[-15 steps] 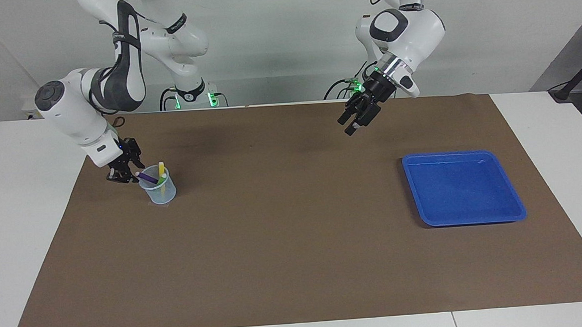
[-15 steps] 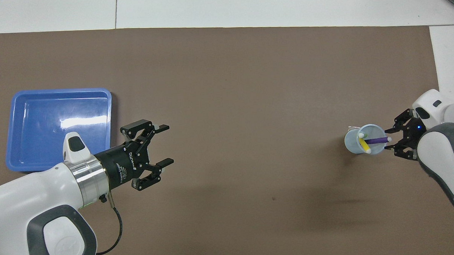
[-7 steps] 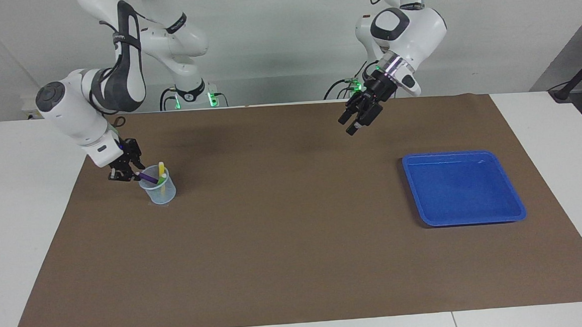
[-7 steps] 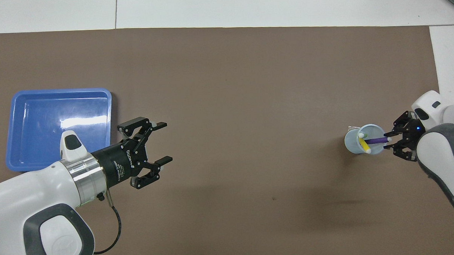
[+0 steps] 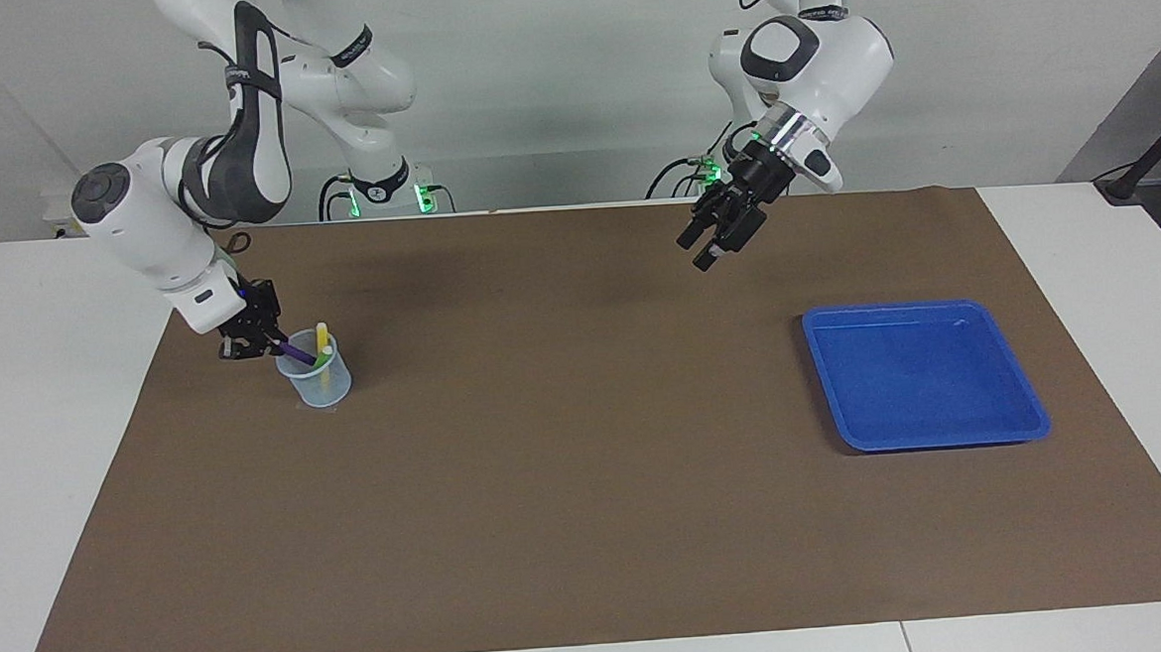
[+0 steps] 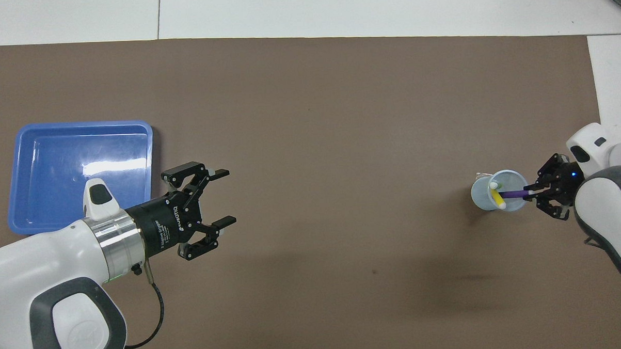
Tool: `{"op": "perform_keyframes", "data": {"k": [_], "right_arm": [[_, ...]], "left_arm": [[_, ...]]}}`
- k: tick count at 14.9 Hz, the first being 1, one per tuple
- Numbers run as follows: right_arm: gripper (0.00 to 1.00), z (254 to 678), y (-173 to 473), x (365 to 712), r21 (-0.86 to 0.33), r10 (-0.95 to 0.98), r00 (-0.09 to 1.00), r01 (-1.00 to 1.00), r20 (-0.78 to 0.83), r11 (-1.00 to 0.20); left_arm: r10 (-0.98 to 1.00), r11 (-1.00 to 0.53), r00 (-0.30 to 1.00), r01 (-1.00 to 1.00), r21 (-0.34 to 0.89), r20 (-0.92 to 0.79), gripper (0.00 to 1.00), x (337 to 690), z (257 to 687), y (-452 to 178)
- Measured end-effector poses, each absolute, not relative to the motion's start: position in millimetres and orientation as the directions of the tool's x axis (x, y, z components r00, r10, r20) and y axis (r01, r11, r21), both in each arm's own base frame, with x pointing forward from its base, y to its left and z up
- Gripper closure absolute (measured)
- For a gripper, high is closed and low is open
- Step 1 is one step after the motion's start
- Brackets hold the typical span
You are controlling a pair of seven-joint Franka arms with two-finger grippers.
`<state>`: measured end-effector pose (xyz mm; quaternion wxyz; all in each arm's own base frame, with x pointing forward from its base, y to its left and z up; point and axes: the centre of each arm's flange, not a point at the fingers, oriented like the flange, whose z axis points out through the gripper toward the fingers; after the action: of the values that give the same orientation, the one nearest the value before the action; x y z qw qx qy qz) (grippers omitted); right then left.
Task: Right arm passes pens to left for tray arrangement
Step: 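Grasp the purple pen in the cup with the right gripper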
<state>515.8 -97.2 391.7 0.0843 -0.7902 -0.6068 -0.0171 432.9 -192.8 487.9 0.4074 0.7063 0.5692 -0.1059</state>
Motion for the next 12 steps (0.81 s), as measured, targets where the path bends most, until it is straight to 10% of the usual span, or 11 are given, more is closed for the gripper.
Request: {"op": "perform_keyframes", "data": {"k": [12], "right_arm": [[0.81,508,-93,528,-0.192,0.951,0.274,0.950,0.144,-0.244]], "left_arm": [[0.653,-0.056,0.312,0.929,0.366,-0.691,0.10,441,506,-181]]}}
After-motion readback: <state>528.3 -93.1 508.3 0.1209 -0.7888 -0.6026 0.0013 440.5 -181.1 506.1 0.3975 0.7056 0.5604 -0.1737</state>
